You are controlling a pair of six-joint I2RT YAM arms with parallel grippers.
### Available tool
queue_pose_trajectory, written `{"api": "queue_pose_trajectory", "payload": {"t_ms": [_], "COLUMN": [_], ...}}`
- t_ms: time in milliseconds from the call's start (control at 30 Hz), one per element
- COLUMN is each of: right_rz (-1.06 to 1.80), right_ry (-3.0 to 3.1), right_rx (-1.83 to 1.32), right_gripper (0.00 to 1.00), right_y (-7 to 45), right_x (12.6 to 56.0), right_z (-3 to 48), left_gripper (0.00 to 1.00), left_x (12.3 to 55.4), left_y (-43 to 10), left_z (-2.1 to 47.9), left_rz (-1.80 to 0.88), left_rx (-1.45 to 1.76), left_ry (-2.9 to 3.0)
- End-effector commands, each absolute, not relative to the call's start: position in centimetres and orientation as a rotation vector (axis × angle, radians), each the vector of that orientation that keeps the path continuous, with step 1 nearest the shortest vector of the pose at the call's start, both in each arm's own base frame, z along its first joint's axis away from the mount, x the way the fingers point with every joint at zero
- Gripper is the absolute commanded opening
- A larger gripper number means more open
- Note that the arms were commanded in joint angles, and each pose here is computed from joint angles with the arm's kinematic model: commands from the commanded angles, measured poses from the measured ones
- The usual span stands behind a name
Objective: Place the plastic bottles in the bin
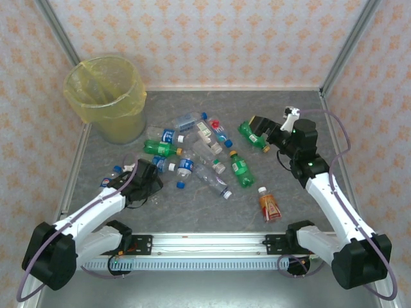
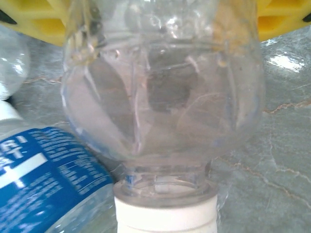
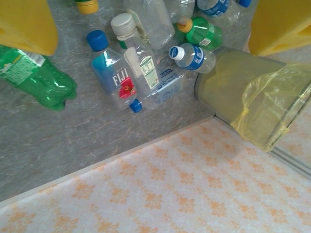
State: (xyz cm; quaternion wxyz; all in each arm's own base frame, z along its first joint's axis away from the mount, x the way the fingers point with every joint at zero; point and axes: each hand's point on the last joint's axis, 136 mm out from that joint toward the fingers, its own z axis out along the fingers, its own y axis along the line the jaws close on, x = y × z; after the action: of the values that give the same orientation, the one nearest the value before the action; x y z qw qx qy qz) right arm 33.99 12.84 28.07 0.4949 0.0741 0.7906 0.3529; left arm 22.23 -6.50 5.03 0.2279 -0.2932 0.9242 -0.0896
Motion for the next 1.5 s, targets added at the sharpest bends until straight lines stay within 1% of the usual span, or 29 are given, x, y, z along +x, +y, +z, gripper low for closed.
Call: {"api": "queue_pose_trajectory", "payload": {"t_ms": [0,200,367,533,700,867,1100,1333,1467], "right_rz": [0.907,0.972,1.012,1.046,1.06,1.075,1.082,1.064,1.054], "right_ry": [1.861,1.844,1.818,1.788,1.765,1.747,1.746,1.759,1.763], "right_rx": [0.118,0.006,-0.093,-0.169,-0.217,-0.24,-0.262,-0.256,-0.25], "right_gripper": [1.0,1.0,1.0,1.0,1.0,1.0,1.0,1.0,1.0], "right_y": [14.7,18.6,22.0,24.6,26.1,27.0,27.9,28.0,27.8], "right_x": [33.9,33.5,32.5,31.3,30.2,29.6,29.2,29.3,29.2], "right_z": [30.0,32.2,34.4,36.6,38.4,39.4,39.9,39.6,39.5], "left_gripper": [0.53,0.54,0.56,0.57,0.57,0.57,0.57,0.57,0.57], "left_x": [23.0,26.6,30.7,34.8,38.6,41.6,45.2,48.2,49.5], "left_y": [-6.9,-7.4,-7.5,-6.8,-3.9,-0.2,5.3,10.8,12.9], "left_z": [7.8,15.3,23.6,29.8,34.2,38.4,40.8,40.2,39.3], "left_rz": [-0.281,-0.34,-0.311,-0.3,-0.323,-0.264,-0.29,-0.299,-0.29], "left_rx": [-0.769,-0.706,-0.619,-0.593,-0.636,-0.658,-0.774,-0.909,-0.956], "left_ry": [2.502,2.33,2.171,2.058,1.949,1.852,1.736,1.655,1.67]}}
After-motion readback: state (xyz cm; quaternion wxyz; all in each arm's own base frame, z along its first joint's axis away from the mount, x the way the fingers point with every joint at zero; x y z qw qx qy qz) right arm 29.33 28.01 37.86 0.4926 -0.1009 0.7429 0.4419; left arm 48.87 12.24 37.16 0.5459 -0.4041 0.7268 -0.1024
